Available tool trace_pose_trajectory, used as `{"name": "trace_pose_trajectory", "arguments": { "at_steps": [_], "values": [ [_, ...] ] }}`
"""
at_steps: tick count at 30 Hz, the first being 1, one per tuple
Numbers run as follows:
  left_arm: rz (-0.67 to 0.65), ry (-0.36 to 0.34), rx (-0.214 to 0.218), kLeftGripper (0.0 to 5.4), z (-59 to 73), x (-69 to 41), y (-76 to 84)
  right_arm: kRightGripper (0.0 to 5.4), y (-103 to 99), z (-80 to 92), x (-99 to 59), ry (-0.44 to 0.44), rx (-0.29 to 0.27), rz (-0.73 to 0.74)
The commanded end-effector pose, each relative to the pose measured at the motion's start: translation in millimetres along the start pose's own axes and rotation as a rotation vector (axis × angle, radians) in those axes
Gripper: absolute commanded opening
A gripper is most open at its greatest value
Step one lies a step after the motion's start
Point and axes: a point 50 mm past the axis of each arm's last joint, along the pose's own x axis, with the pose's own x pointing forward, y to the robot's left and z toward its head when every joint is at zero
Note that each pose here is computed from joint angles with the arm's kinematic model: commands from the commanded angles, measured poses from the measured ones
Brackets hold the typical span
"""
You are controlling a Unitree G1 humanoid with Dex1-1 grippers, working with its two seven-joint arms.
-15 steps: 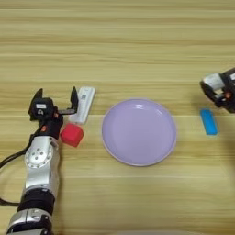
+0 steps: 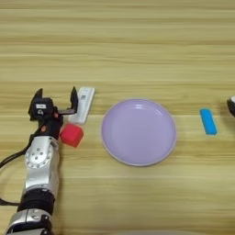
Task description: Move the objects on the table
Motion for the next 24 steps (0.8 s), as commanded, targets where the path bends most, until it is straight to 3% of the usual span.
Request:
{"name": "trace_pose_trajectory", "arguments": {
  "at_steps": [1, 9, 13, 24],
  "values": [
    [0.001, 0.012, 0.0, 5.4, -0.1, 0.2, 1.4, 2.48, 4.3, -20.9, 1.6, 0.051, 0.031, -0.002],
    [0.002, 0.011, 0.001, 5.4, 0.3, 0.5, 2.1, 2.48, 6.2, -32.1, 4.8, 0.074, 0.05, -0.002],
    [0.002, 0.011, 0.002, 5.4, 0.3, 0.3, 2.4, 3.23, 4.8, -26.8, 3.7, 0.041, 0.048, -0.012],
    [0.003, 0.013, 0.001, 5.4, 0.2, -0.6, 2.6, 4.54, 3.4, 0.9, -10.0, -0.156, 0.053, -0.073]
  ]
}}
